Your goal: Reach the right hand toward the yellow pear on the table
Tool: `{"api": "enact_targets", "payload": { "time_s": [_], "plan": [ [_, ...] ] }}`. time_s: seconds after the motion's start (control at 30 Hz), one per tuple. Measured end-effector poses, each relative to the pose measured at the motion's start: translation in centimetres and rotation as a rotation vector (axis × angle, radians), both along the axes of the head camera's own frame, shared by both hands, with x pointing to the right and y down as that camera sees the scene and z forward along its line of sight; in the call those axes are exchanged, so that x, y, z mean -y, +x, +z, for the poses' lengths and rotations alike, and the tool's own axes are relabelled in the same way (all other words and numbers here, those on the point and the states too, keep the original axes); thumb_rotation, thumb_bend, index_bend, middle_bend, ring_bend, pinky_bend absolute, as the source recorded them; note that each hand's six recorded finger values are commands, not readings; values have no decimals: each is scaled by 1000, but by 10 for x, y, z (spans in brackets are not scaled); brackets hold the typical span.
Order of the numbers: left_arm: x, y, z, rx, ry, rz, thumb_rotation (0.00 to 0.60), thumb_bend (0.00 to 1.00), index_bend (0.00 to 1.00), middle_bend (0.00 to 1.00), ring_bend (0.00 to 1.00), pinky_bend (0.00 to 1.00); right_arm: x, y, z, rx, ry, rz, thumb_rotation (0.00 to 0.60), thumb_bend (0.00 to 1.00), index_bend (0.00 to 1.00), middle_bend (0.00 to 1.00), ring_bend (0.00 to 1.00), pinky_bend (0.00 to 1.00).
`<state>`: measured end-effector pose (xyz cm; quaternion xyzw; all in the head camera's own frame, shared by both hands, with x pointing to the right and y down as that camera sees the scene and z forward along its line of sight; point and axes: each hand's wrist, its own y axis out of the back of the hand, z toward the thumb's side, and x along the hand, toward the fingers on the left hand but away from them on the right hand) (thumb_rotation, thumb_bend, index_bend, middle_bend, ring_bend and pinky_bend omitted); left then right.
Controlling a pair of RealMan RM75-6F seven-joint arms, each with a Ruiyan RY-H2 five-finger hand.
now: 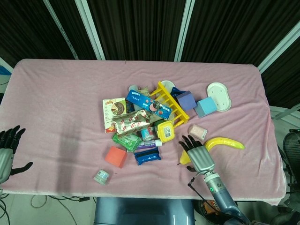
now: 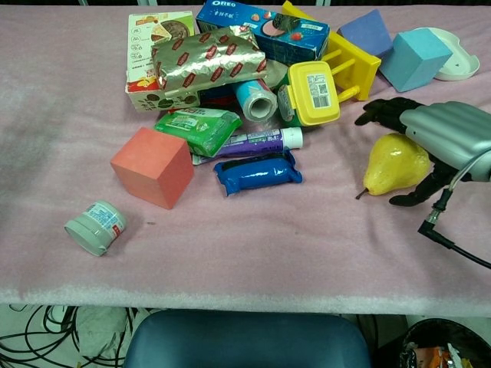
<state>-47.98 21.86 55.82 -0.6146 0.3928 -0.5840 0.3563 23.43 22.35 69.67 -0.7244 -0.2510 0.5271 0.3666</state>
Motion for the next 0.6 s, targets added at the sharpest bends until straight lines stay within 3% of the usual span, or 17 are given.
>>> {"api": "enact_targets", "payload": {
  "time_s": [0.03, 0.13, 0.33, 0.6],
  "plan": [
    [0, 0, 0, 0, 1, 0, 600, 0, 0, 0, 0, 0, -1, 1, 2, -1, -6, 7, 600, 345, 584, 423, 380, 543],
    [1, 0, 0, -2, 3, -3, 600, 0, 0, 0, 0, 0, -2, 1, 4, 14, -13, 20, 600, 378, 771, 599, 574, 688],
    [1, 0, -1, -5, 8, -1, 600, 0, 0, 0, 0, 0, 0, -4, -11, 81, 38, 7, 600, 383, 808, 627, 606, 709],
    [1, 1, -2, -4, 16, 2, 600, 0, 0, 0, 0, 0, 14, 1, -54, 184, 121, 47, 600, 383, 809, 627, 606, 708]
  ]
}}
